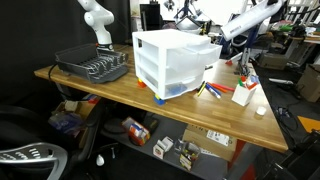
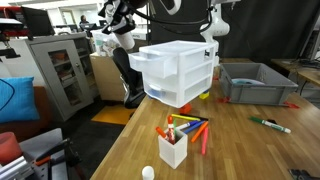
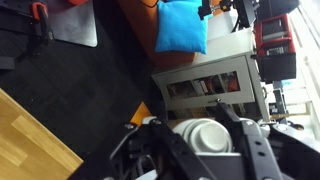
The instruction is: Place the white spray can inside the open drawer
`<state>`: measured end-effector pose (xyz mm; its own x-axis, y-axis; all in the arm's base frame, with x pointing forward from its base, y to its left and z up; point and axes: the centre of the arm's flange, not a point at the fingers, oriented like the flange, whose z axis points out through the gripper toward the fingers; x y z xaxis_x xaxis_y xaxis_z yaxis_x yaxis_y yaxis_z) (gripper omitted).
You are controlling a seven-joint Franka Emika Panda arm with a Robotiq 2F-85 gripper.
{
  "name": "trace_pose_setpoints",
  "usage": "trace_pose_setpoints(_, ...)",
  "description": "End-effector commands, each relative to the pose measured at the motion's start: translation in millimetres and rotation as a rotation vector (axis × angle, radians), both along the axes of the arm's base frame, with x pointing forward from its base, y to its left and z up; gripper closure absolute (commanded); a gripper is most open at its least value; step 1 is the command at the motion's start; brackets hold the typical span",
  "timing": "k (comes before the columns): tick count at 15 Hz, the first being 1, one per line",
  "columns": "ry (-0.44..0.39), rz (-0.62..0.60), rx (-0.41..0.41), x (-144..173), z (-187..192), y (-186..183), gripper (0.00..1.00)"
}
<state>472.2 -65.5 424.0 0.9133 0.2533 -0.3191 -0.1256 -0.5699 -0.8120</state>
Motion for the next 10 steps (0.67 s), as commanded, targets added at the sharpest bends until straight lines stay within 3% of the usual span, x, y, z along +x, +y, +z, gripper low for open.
trace_pose_setpoints(1,-0.013,0.165,0.032,44,-2,-3,0.73)
trace_pose_setpoints(10,-0.032,0.414,-0.014,120,-3,43,0.73)
